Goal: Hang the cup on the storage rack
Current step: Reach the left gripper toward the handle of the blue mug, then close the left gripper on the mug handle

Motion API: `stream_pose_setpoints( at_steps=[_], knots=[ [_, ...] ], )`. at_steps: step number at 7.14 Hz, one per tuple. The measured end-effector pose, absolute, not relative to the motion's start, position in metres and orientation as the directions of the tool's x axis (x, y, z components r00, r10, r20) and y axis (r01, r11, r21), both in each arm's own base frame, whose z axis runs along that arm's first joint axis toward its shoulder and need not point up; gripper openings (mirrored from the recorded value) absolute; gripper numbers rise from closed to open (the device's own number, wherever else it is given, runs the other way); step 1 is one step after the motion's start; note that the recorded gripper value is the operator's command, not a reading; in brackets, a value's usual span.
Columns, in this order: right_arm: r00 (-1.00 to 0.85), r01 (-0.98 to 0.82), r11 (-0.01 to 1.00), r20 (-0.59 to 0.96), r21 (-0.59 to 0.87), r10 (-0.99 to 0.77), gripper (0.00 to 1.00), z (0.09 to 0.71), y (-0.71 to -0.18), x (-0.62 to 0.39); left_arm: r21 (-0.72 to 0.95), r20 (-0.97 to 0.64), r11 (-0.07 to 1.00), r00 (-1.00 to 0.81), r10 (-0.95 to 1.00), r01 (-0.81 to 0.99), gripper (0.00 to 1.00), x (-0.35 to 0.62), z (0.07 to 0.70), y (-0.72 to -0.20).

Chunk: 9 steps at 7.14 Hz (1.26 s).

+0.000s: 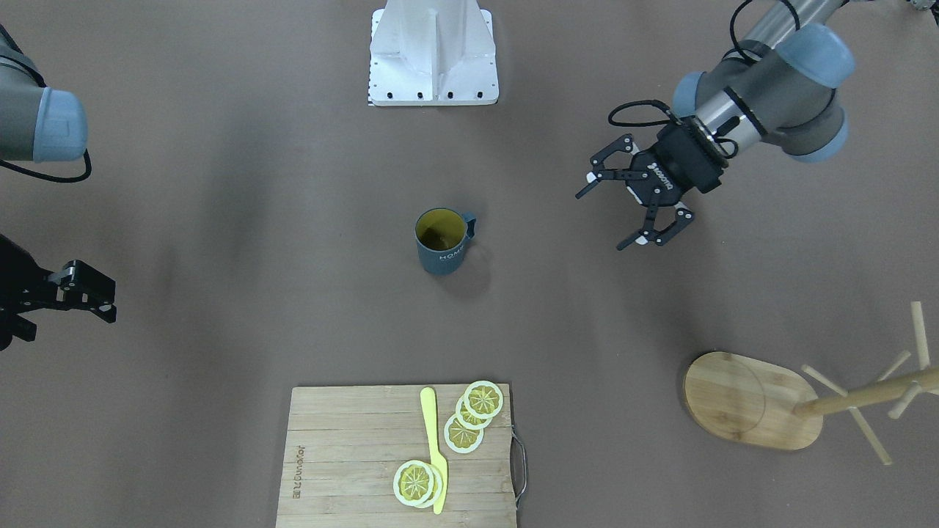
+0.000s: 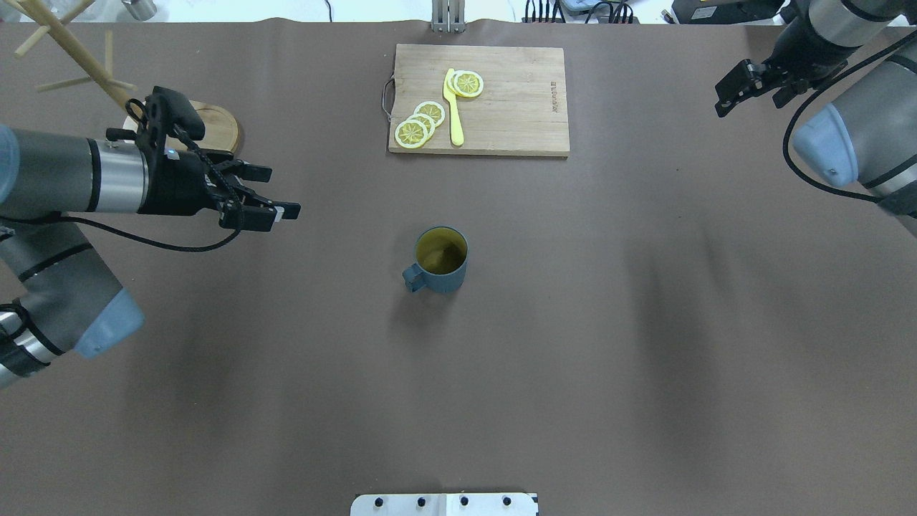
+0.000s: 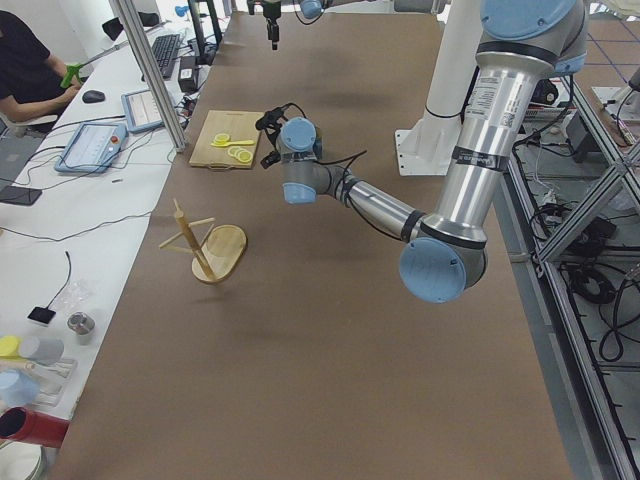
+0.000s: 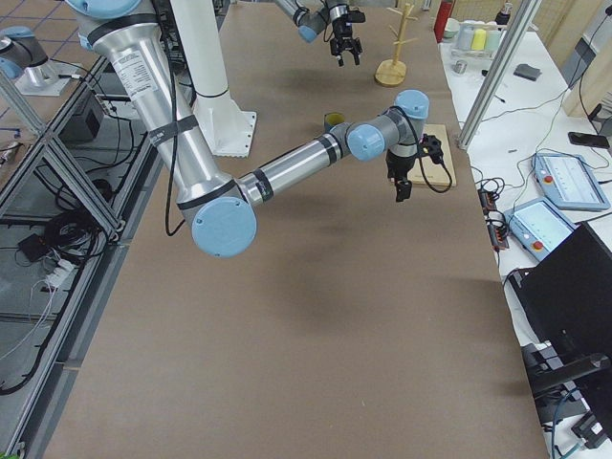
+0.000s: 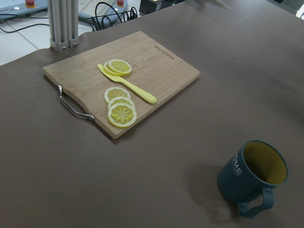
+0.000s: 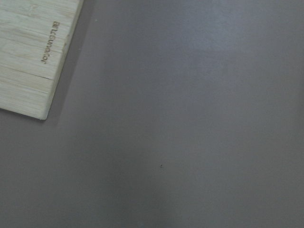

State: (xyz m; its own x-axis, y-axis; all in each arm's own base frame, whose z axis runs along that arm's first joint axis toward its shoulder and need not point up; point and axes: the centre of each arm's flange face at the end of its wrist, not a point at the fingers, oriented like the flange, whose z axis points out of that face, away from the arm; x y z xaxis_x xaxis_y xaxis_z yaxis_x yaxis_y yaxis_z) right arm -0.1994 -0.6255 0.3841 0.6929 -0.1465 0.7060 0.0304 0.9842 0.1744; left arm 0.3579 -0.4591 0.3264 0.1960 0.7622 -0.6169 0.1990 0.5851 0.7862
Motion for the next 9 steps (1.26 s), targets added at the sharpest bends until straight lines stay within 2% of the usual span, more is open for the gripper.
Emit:
stream_pose_setpoints(
  at_steps=[2,5,9],
  knots=[
    [0.692,-0.028,0.992,0.719,0.126,-0.071,0.99,0.396,-0.625,-0.199,0.773,-0.629,0.588,0.174,0.758,0.238,0.97,0.421,0.315,-0.423],
    [0.686,-0.075,0.994,0.727,0.074,-0.002,0.99,0.396,-0.625,-0.207,0.763,-0.640,0.571,0.235,0.731,0.303,0.97,0.505,0.305,-0.374],
    [0.682,-0.065,0.995,0.731,0.076,-0.011,0.99,0.396,-0.623,-0.216,0.765,-0.642,0.577,0.260,0.721,0.287,0.96,0.536,0.317,-0.372]
  ],
)
